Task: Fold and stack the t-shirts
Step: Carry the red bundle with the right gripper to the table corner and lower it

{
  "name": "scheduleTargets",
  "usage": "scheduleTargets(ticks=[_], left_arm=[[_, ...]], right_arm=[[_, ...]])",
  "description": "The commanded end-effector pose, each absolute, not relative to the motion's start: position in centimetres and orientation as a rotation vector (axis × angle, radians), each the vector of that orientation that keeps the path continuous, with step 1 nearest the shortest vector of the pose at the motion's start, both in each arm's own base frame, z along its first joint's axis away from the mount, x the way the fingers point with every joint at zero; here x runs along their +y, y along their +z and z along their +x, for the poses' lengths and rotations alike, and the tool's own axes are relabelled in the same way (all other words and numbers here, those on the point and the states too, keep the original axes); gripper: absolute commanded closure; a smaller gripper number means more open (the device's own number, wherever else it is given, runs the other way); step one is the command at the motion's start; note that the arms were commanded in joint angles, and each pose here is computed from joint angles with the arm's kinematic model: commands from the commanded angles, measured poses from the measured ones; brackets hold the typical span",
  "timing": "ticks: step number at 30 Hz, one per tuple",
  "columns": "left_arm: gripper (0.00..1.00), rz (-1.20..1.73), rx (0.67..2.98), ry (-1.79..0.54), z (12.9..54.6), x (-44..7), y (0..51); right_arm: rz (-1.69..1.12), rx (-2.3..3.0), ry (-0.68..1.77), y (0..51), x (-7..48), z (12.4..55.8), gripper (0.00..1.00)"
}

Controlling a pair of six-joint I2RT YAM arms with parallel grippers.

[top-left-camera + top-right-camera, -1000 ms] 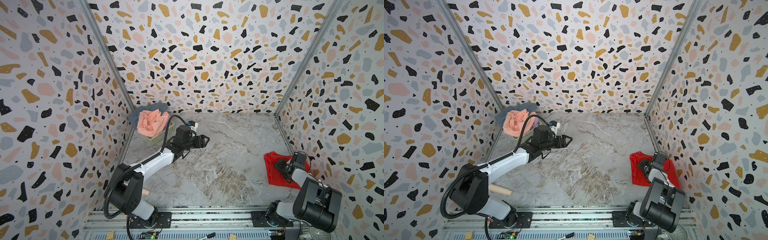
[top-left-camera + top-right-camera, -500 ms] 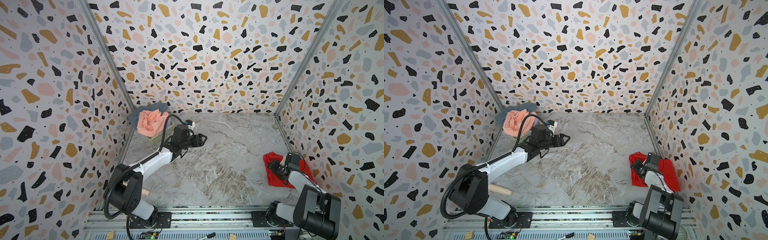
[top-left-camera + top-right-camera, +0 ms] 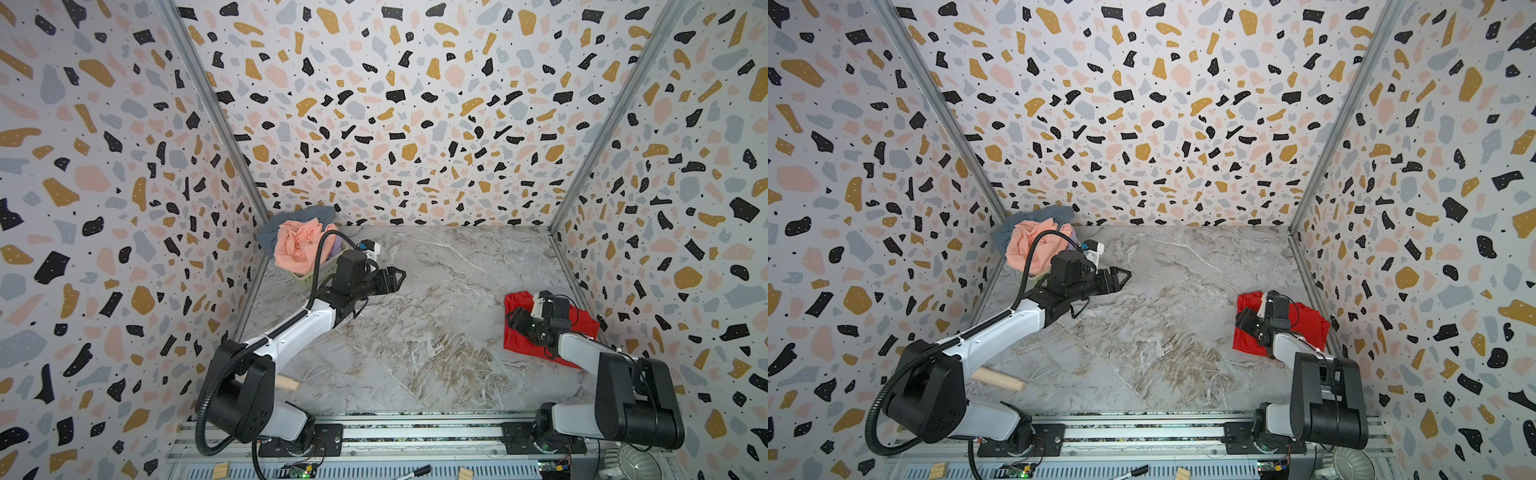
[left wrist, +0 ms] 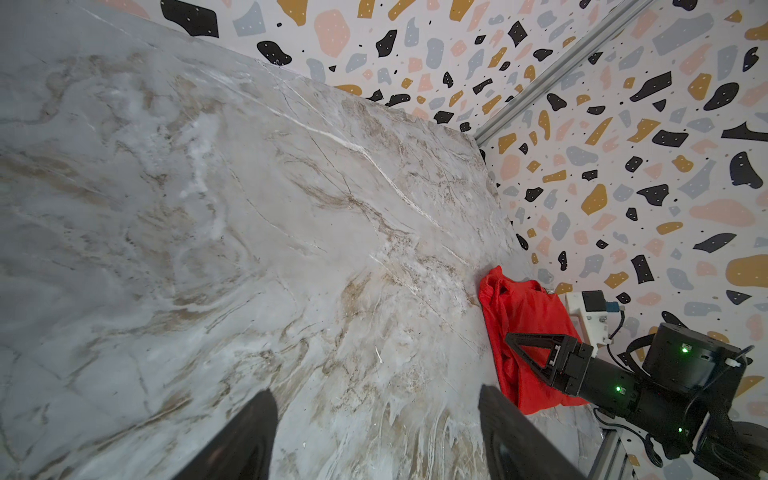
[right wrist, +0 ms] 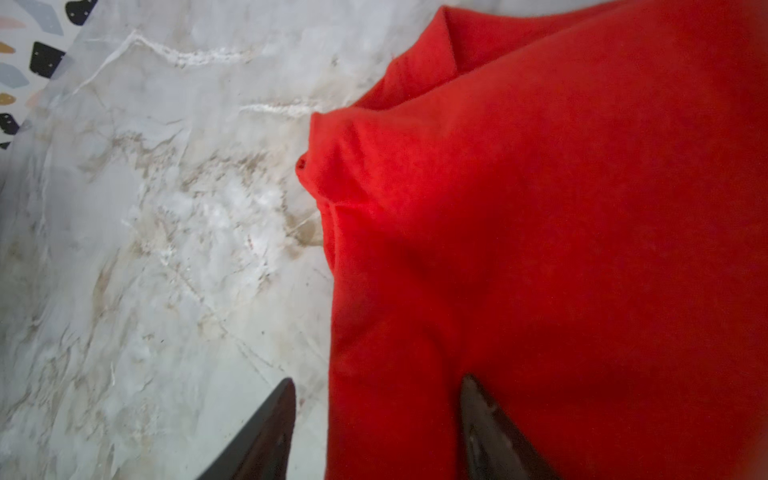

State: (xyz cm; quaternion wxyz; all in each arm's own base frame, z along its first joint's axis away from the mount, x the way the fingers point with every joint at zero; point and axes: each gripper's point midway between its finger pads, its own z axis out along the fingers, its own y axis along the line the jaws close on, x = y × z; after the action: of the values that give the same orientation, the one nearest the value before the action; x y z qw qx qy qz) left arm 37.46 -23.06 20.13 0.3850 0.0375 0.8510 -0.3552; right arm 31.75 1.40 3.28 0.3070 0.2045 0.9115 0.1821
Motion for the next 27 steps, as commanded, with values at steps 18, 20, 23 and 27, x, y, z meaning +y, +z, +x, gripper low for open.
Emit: scheduleTargets(ticks=[18, 20, 23, 27], left_arm=[[0.23, 0.09, 2.107, -0.901, 37.5, -22.2, 21.9], [0.23, 0.092, 2.106, -0.904, 37.5, -22.2, 21.9], [0.23, 0.093, 2.104, -0.901, 37.3, -22.1, 22.0], [0.23, 0.081, 2.099, -0.879, 37.2, -21.6, 22.2]], right_arm=[[0.713, 2.373, 0.341, 7.0, -2.7, 31.4, 0.29], [0.741, 2.388, 0.33, 6.2, -3.4, 32.5, 0.29], [0.789, 2.401, 0.288, 4.5, -4.8, 33.4, 0.3], [0.821, 2.459, 0.285, 2.4, -5.2, 32.9, 0.31]])
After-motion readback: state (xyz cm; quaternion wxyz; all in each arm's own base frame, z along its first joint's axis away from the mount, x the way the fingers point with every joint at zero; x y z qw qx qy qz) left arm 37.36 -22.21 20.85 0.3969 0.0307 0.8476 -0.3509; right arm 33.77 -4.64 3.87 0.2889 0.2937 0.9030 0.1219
